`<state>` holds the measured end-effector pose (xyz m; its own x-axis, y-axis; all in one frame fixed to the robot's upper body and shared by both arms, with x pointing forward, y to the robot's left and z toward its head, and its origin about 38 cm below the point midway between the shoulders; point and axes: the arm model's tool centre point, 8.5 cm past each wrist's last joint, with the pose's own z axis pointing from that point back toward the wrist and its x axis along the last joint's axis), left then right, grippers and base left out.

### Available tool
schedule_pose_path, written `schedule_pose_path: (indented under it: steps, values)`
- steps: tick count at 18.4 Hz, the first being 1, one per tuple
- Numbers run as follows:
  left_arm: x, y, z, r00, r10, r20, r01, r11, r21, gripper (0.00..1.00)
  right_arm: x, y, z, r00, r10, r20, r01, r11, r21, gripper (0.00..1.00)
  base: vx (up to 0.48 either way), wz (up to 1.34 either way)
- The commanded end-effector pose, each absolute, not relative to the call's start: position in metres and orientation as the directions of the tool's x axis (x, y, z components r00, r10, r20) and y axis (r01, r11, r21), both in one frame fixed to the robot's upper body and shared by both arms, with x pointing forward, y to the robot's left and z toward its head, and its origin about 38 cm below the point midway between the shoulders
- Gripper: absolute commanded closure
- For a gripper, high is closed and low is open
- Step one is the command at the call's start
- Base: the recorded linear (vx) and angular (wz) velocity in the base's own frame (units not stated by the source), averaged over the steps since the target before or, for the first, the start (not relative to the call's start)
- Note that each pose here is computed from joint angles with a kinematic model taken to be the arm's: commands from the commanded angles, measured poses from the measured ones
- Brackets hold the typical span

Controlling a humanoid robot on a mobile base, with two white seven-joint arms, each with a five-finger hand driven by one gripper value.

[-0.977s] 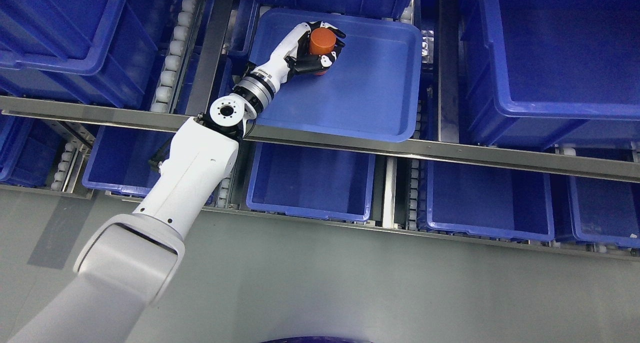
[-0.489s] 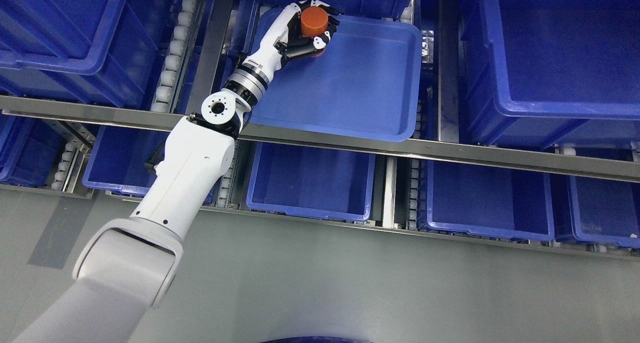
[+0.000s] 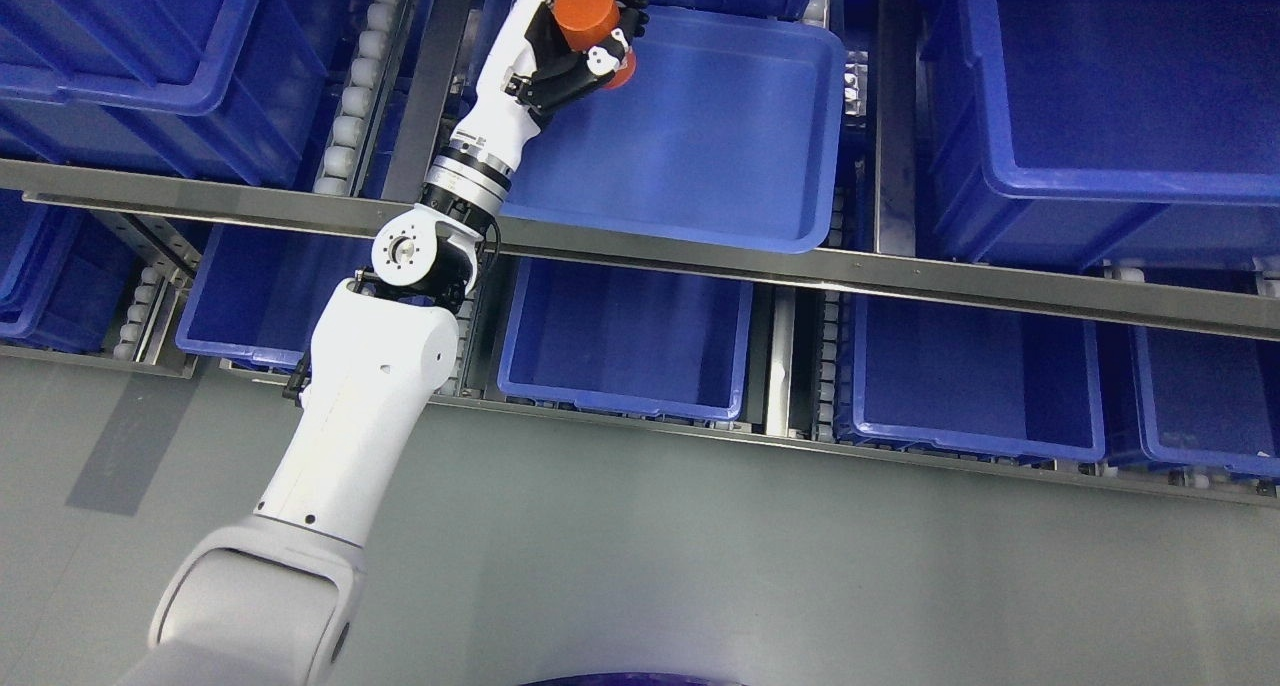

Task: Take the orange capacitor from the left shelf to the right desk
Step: 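Lift the orange capacitor up out of the blue bin with the left hand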

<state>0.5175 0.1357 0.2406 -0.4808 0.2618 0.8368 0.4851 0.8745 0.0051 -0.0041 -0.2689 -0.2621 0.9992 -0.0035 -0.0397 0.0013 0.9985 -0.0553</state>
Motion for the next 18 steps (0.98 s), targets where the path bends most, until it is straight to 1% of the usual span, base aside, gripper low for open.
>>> schedule_pose_path:
  steps: [1,7,13,18]
  values:
    - [0.468,0.159,0.295,-0.674,0.339,0.657,0.470,0.882,0.027,0.99,0.009,-0.280,-0.262,1.000,-0.007,-0.004,0.006,0.997,-0.073,0.00,-0.142,0.00]
    - [0.452,0.156,0.291,-0.691,0.354,0.630,0.480,0.876,0.035,0.99,0.009,-0.280,-0.262,1.000,-0.007,-0.004,0.006,0.997,-0.073,0.00,-0.187,0.01]
    - [0.446,0.125,0.285,-0.662,0.365,0.655,0.542,0.836,0.082,0.99,0.009,-0.280,-0.262,1.000,-0.007,-0.004,0.006,0.997,-0.073,0.00,-0.185,0.07]
    - [0.443,0.111,0.285,-0.653,0.374,0.659,0.570,0.815,0.103,0.99,0.009,-0.280,-0.262,1.000,-0.007,-0.004,0.006,0.997,-0.073,0.00,-0.081,0.02]
